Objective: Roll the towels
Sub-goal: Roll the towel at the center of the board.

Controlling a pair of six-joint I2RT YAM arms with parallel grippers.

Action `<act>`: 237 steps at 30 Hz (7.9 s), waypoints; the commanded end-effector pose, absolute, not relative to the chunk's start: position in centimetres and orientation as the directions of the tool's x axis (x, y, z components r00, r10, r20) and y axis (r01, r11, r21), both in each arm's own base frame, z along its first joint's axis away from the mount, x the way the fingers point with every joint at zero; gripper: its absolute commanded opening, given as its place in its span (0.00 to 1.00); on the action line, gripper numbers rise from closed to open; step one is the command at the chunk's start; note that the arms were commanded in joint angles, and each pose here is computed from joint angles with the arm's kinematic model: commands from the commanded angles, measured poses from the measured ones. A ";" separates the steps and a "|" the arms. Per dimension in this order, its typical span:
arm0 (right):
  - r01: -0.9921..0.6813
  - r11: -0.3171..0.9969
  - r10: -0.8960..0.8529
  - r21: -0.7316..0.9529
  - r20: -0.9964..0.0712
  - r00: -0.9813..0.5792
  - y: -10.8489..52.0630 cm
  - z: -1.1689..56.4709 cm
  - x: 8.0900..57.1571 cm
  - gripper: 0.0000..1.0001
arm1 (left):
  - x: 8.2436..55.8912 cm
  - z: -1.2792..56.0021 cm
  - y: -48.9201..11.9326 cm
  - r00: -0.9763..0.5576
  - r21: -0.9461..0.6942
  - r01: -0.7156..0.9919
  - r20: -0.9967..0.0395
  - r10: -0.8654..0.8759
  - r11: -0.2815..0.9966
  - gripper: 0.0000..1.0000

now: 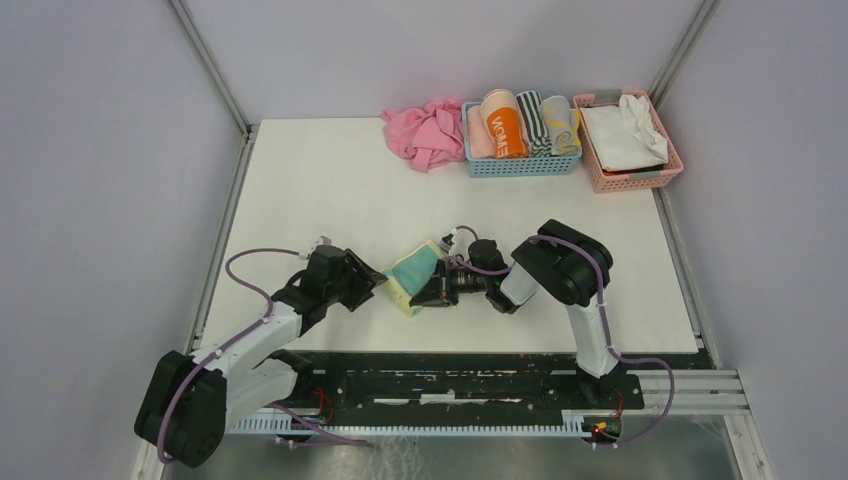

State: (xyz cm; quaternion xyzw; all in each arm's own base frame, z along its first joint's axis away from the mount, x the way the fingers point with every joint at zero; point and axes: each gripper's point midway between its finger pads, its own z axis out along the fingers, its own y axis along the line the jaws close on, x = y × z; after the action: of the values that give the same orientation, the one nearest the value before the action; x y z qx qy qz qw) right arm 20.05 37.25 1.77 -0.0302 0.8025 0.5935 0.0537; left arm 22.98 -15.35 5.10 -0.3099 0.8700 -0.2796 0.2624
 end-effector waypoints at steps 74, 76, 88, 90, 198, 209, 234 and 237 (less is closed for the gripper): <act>-0.759 0.474 -0.505 0.447 -0.568 -0.650 39.3 4.6 15.8 0.00 | 23.2 5.6 -14.9 -0.653 -0.624 -0.355 -0.368 -0.662 0.696 0.65; -0.690 0.422 -0.429 0.588 -0.541 -0.723 39.7 6.0 15.7 0.00 | 22.9 6.8 -14.7 -0.643 -0.637 -0.337 -0.382 -0.664 0.693 0.68; -0.231 0.226 -0.067 0.946 -0.221 -0.973 38.3 6.2 18.5 0.00 | 21.9 7.7 -17.1 -0.714 -0.717 -0.252 -0.316 -0.625 0.650 0.71; -0.178 0.235 -0.034 0.956 -0.175 -0.984 37.5 5.1 18.8 0.00 | 22.1 7.3 -17.6 -0.733 -0.712 -0.245 -0.308 -0.606 0.658 0.71; -0.779 0.605 -0.584 0.162 -0.576 -0.573 31.6 9.2 21.7 0.43 | 21.9 1.4 -17.7 -0.656 -0.665 -0.449 -0.209 -0.725 0.597 0.30; -0.864 0.461 -0.702 -0.204 -0.679 -0.215 36.7 12.0 18.7 0.72 | 21.8 1.6 -17.8 -0.655 -0.670 -0.458 -0.192 -0.731 0.585 0.30; -0.915 0.391 -0.827 -0.095 -0.472 -0.305 36.0 1.3 16.1 0.29 | 21.9 3.7 -17.9 -0.641 -0.709 -0.433 -0.191 -0.743 0.557 0.45; -0.921 0.384 -0.785 0.061 -0.503 -0.361 36.5 2.0 15.6 0.07 | 22.0 4.8 -17.8 -0.627 -0.729 -0.418 -0.201 -0.753 0.542 0.53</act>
State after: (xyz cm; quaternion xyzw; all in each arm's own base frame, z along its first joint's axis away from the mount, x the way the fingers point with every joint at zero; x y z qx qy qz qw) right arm 18.09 36.11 2.56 -0.5440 0.7923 0.0562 0.2703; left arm 21.68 -18.14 3.46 -0.3316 0.8535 -0.3219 0.2409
